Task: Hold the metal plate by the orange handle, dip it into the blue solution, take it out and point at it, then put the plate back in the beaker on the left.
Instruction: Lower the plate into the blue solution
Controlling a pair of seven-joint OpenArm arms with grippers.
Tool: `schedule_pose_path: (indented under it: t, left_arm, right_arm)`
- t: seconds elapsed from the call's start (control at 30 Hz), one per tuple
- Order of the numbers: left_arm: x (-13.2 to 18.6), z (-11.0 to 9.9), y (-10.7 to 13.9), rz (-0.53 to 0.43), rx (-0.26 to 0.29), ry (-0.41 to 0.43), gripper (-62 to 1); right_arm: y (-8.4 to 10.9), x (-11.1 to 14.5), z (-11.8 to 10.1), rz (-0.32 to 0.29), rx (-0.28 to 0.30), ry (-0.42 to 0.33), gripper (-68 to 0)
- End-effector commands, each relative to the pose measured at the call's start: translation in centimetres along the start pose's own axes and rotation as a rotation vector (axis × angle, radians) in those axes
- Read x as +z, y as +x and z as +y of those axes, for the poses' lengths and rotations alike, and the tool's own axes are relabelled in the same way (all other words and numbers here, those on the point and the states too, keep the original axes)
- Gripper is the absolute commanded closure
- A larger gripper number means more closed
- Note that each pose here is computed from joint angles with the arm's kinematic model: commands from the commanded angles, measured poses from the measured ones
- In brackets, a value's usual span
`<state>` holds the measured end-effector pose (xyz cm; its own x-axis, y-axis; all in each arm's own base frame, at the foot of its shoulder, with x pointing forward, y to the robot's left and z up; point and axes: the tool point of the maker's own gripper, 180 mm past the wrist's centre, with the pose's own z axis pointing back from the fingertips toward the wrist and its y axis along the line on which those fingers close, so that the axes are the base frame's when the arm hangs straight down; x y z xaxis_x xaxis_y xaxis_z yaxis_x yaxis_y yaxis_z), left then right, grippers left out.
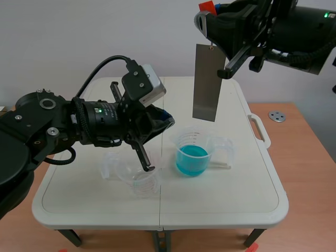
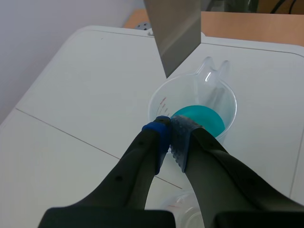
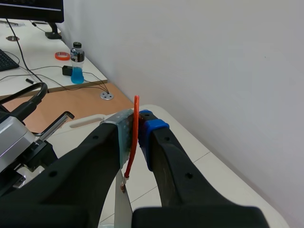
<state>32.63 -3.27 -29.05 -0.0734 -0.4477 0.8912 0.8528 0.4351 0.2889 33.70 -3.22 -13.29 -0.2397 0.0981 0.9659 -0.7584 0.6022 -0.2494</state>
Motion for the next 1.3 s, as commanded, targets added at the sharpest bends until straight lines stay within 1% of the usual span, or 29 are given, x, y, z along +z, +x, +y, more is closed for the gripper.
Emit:
schedule_pose_path:
  t: [0.0, 0.07, 0.27, 0.33, 0.47, 0.57, 0.63, 0.73, 0.83, 0.93, 1.0, 1.1, 1.27]
  left_arm:
    - [-0.1, 0.6, 0.9, -0.027, -0.008, 0.022, -1.2]
    - [-0.2, 0.6, 0.8, -0.020, -0.017, 0.022, -1.2]
    - [-0.2, 0.7, 0.8, -0.019, -0.018, 0.024, -1.2]
    - [-0.2, 1.1, 0.7, -0.013, -0.017, 0.047, -1.2]
    - [0.0, 1.4, 0.4, 0.000, -0.015, 0.057, -1.2]
    - [0.5, 2.3, 0.1, 0.002, -0.007, 0.085, -1.2]
    - [1.2, 3.5, -0.3, 0.011, 0.003, 0.121, -1.2]
    - [3.1, 5.9, -1.5, 0.037, 0.008, 0.196, -1.2]
    - [5.8, 8.5, -3.1, 0.071, 0.014, 0.289, -1.2]
    - [8.9, 9.9, -5.2, 0.114, 0.027, 0.346, -1.2]
    - [11.2, 10.4, -6.7, 0.146, 0.033, 0.372, -1.2]
    - [15.0, 10.7, -8.9, 0.189, 0.059, 0.411, -1.2]
    - [21.8, 10.5, -12.1, 0.270, 0.100, 0.474, -1.2]
  right_arm:
    - [1.3, -0.2, -0.5, -0.038, 0.019, -0.001, -1.3]
    - [1.2, -0.2, -0.5, -0.034, 0.018, -0.001, -1.3]
    - [1.2, -0.2, -0.5, -0.031, 0.018, -0.001, -1.3]
    - [1.2, -0.2, -0.5, -0.030, 0.018, -0.001, -1.3]
    - [1.2, -0.2, -0.5, -0.030, 0.018, -0.001, -1.3]
    - [1.2, -0.2, -0.5, -0.031, 0.018, -0.001, -1.3]
    - [1.2, -0.2, -0.5, -0.031, 0.018, -0.001, -1.3]
    - [1.2, -0.2, -0.5, -0.031, 0.018, -0.001, -1.3]
    - [1.2, -0.2, -0.5, -0.031, 0.018, -0.001, -1.3]
    - [1.1, -0.2, -0.5, -0.027, 0.019, -0.001, -1.3]
    - [1.0, -0.2, -0.5, -0.024, 0.018, -0.001, -1.3]
    - [1.0, -0.2, -0.5, -0.023, 0.018, -0.001, -1.3]
    - [1.0, -0.2, -0.5, -0.023, 0.019, -0.002, -1.3]
